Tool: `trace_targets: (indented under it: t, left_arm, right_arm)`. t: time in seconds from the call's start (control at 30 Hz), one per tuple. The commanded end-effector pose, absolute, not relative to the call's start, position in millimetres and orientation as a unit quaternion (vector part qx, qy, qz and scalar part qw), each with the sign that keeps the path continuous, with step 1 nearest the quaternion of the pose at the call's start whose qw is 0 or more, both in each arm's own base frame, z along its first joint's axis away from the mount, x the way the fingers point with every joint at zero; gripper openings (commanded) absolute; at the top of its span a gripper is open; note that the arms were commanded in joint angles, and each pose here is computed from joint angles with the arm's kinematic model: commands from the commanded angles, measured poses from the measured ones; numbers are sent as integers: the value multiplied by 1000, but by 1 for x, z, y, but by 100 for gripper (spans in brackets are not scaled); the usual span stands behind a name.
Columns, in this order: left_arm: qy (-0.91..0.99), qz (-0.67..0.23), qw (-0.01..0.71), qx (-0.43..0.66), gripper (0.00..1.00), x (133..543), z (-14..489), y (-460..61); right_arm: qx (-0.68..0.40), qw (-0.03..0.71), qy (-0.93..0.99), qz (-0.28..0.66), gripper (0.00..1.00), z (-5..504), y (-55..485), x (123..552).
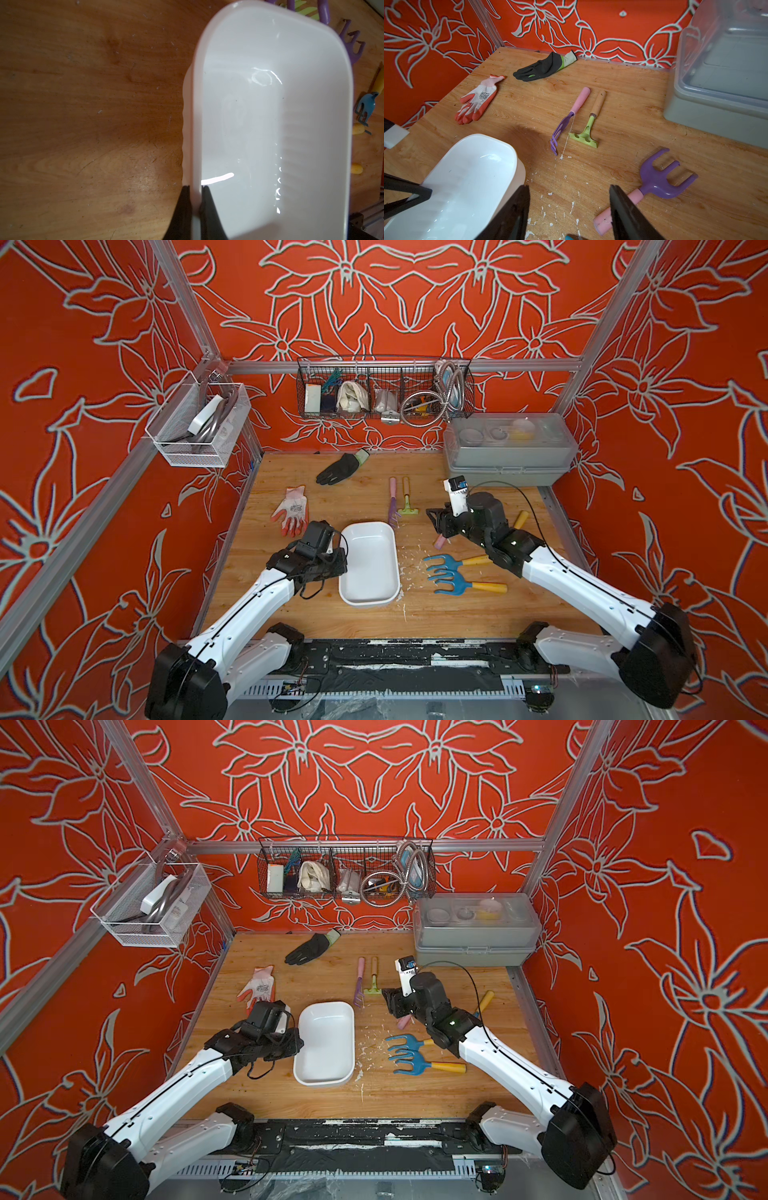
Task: Put the rake into the storage box
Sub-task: Place the storage box at the center of the board.
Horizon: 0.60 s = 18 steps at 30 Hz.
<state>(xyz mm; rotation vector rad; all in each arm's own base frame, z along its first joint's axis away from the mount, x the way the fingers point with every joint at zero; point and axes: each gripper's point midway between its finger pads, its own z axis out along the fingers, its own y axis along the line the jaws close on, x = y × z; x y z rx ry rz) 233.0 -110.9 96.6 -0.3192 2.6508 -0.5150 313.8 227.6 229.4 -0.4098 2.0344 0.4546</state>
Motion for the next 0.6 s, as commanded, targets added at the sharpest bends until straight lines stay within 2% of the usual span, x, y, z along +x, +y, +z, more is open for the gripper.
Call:
trace_targets:
  t: [0.0,0.37,0.57]
  left_arm:
    - [948,-190,224,-121,0,244,93,-116]
    - [952,-187,220,-105,0,252,85,-125]
    - [953,-186,216,-101,10,254,80,-128]
  right_arm:
    - [-169,497,832,182,62,241,228,317]
    - [-167,498,832,176,62,241,226,318]
    - [-166,501,831,174,62,242,224,317]
